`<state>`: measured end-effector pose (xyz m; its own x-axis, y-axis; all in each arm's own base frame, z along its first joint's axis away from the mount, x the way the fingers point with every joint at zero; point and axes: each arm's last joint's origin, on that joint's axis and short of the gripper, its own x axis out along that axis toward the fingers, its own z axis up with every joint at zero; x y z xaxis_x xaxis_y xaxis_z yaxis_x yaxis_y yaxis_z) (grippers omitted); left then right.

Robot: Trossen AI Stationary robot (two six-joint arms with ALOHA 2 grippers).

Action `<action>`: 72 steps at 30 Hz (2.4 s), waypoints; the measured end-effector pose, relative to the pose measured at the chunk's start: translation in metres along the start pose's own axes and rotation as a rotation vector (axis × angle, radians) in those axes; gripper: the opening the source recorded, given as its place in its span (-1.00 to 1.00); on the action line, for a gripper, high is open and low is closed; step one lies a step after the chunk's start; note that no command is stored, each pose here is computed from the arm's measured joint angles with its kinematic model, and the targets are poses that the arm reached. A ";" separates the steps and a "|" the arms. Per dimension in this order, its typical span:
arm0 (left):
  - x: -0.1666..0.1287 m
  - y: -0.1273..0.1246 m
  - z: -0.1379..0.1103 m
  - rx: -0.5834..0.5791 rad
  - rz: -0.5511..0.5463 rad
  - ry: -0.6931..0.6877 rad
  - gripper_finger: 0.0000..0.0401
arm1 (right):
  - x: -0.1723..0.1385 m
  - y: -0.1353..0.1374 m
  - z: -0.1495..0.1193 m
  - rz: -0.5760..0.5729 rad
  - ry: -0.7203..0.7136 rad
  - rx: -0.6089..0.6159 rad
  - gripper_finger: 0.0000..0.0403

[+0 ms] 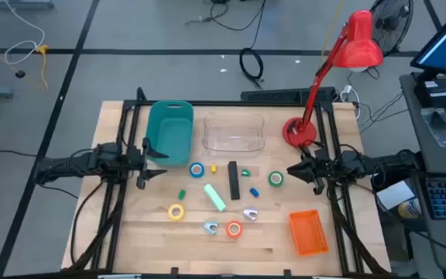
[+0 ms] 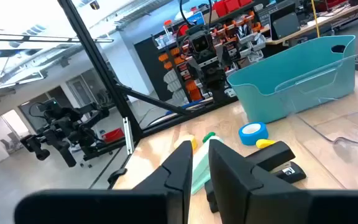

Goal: Pick and place Stapler, Stapler remover, tape

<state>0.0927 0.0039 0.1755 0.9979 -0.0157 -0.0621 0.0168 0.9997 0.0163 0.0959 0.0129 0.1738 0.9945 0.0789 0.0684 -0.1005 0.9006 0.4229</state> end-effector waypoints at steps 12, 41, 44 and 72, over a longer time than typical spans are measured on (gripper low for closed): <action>0.000 0.000 0.000 0.000 0.000 0.000 0.26 | 0.000 0.000 0.000 0.000 0.000 0.000 -0.76; 0.000 0.000 0.000 0.000 0.000 0.000 0.26 | 0.000 0.000 0.000 0.000 0.000 0.000 -0.76; 0.000 0.000 0.000 0.000 0.001 0.000 0.26 | 0.000 0.000 0.000 0.000 0.000 0.000 -0.76; 0.000 0.000 0.002 0.002 0.007 -0.023 0.26 | 0.000 -0.001 0.003 -0.062 -0.054 0.003 -0.76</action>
<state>0.0928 0.0041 0.1778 0.9992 -0.0095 -0.0388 0.0103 0.9998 0.0185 0.0959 0.0106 0.1761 0.9959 -0.0003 0.0903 -0.0388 0.9019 0.4302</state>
